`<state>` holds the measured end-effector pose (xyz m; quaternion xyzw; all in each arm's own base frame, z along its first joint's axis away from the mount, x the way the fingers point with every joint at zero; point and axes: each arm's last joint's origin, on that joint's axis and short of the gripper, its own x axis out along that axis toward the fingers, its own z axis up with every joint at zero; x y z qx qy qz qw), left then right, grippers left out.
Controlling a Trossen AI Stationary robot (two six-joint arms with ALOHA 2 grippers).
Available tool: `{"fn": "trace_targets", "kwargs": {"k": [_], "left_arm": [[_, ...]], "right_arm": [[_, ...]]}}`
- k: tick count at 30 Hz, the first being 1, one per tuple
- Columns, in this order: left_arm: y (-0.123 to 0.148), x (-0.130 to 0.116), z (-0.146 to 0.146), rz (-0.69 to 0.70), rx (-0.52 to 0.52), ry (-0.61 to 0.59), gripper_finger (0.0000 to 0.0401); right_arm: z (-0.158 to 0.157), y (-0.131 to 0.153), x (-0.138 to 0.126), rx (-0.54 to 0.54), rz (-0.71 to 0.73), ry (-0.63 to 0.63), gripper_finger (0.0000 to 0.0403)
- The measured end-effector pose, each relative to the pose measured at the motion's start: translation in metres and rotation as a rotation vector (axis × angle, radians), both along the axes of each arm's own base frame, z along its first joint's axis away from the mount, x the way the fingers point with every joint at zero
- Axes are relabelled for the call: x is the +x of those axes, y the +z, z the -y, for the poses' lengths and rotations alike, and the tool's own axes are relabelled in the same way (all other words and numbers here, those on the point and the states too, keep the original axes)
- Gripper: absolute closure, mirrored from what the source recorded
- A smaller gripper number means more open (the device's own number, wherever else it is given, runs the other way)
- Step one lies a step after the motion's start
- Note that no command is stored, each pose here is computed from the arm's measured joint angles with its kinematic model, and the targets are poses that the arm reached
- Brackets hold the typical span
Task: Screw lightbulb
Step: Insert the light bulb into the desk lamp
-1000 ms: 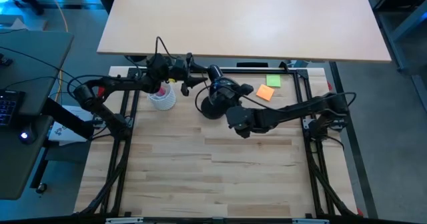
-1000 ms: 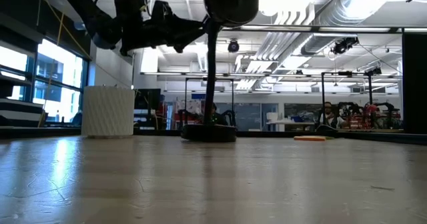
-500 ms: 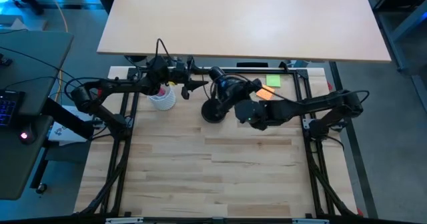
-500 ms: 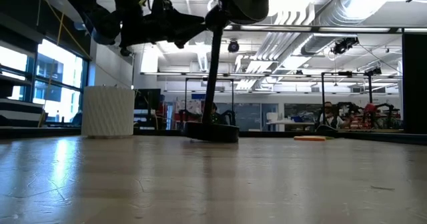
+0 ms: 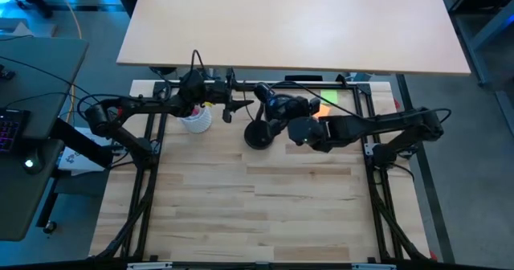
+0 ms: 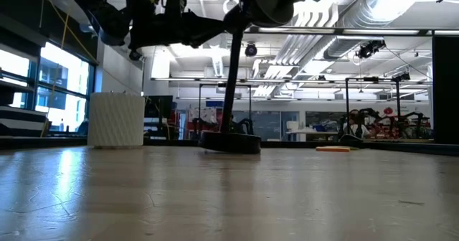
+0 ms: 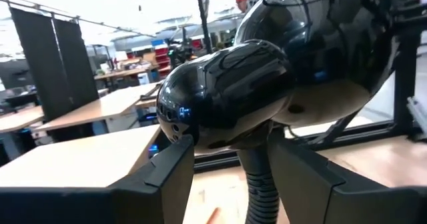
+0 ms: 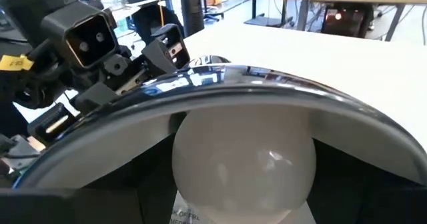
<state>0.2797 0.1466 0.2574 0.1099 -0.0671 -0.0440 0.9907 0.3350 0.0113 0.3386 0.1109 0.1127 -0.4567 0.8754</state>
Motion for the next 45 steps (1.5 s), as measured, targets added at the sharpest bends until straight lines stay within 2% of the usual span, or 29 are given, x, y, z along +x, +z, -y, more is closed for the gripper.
{"fn": "trace_targets", "kwargs": {"k": [4, 10, 16, 20, 28, 31, 37, 41, 45], "left_arm": [[-0.001, 0.0, -0.001, -0.007, 0.032, 0.029, 0.0224], [-0.002, 0.001, -0.001, -0.015, 0.086, 0.044, 0.0224], [-0.005, 0.001, -0.001, -0.044, 0.113, 0.056, 0.0225], [-0.006, 0.002, -0.001, -0.054, 0.11, 0.056, 0.0225], [-0.009, 0.008, 0.012, -0.072, 0.155, -0.013, 0.0225], [-0.01, 0.011, 0.016, -0.078, 0.18, 0.048, 0.0225], [-0.01, 0.014, 0.021, -0.081, 0.201, 0.094, 0.0225], [-0.01, 0.014, 0.02, -0.085, 0.197, 0.102, 0.0225], [-0.011, 0.014, 0.02, -0.09, 0.191, 0.103, 0.0225]], "right_arm": [[0.0, -0.001, 0.001, 0.021, 0.033, -0.018, 0.0141], [0.002, -0.003, 0.001, 0.125, 0.133, -0.036, 0.0119], [0.007, -0.003, 0.004, 0.304, 0.314, -0.067, 0.0109], [0.012, -0.002, 0.005, 0.383, 0.399, -0.096, 0.0109], [0.014, -0.002, 0.006, 0.494, 0.56, -0.166, 0.0108], [0.013, -0.002, 0.006, 0.497, 0.551, -0.16, 0.0108], [0.012, -0.003, 0.007, 0.483, 0.47, -0.093, 0.0108], [0.011, -0.002, 0.005, 0.469, 0.395, -0.032, 0.0108], [0.01, -0.003, 0.0, 0.474, 0.333, -0.022, 0.0108]]}}
